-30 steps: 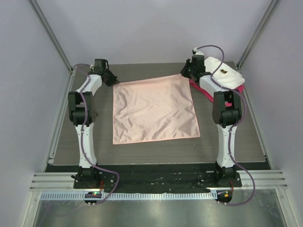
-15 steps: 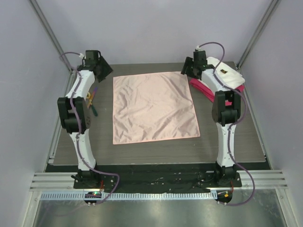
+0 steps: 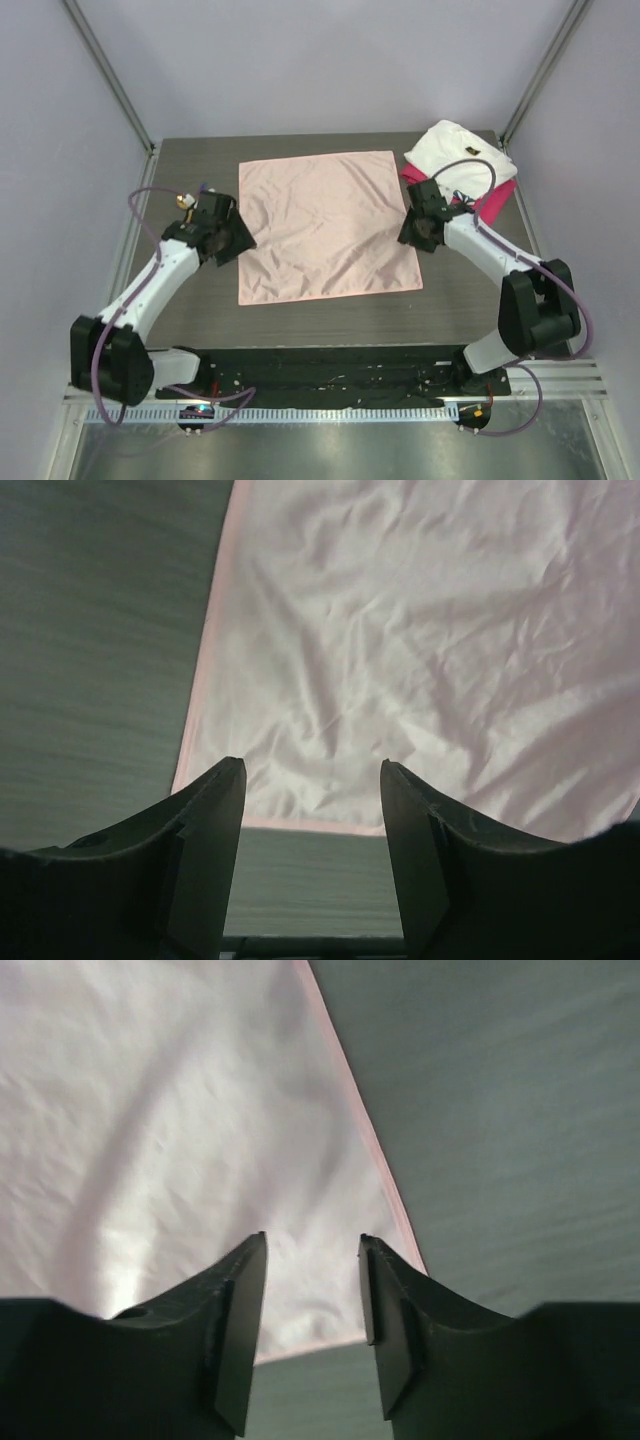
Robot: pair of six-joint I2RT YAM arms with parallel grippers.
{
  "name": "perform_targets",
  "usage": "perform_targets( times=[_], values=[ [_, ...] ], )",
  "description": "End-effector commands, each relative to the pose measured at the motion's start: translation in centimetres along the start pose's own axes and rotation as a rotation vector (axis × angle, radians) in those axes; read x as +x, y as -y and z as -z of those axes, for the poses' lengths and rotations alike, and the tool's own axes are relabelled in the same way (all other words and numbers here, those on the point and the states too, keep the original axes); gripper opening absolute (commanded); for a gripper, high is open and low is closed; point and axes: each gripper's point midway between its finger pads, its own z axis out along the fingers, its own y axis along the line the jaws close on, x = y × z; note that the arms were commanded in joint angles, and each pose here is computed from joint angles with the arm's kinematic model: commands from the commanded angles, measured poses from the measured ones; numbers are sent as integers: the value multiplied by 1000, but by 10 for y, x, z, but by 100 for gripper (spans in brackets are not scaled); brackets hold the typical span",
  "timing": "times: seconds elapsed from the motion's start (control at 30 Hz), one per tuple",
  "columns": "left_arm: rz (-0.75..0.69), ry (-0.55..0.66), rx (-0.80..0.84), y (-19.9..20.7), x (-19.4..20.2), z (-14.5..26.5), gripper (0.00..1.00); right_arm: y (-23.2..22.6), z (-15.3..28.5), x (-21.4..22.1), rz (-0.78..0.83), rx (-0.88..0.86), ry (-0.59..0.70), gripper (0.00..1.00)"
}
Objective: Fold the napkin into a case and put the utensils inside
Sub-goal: Pick up the flattened napkin from the center of the board.
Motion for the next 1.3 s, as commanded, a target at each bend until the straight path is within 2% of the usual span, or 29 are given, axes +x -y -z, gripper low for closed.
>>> perform_targets(
  times=[0.0, 0.03, 0.1, 0.17, 0.3, 0.47, 0.9, 1.27],
  values=[
    [115, 92, -57, -40, 20, 27, 62, 41, 14, 64, -65, 80, -61, 45],
    [143, 145, -22, -40, 17, 42, 64, 46, 16, 69, -98, 91, -50, 45],
    [151, 190, -30, -50, 17, 47, 71, 62, 18, 86, -122, 116, -43, 42],
    [138, 211, -34, -57, 20, 49, 73, 73, 20, 87, -153, 149, -10, 42],
    [112, 149, -98, -67, 31, 42, 73, 83, 13, 96, -147, 193, -24, 43],
    [129, 70, -104, -67, 48, 27, 69, 76, 3, 100, -159, 183, -52, 42],
    [140, 63, -111, -70, 53, 20, 69, 70, -1, 106, -175, 161, -81, 43],
    [182, 14, -213, -85, 63, 21, 71, 71, -12, 121, -209, 184, -109, 40]
  ],
)
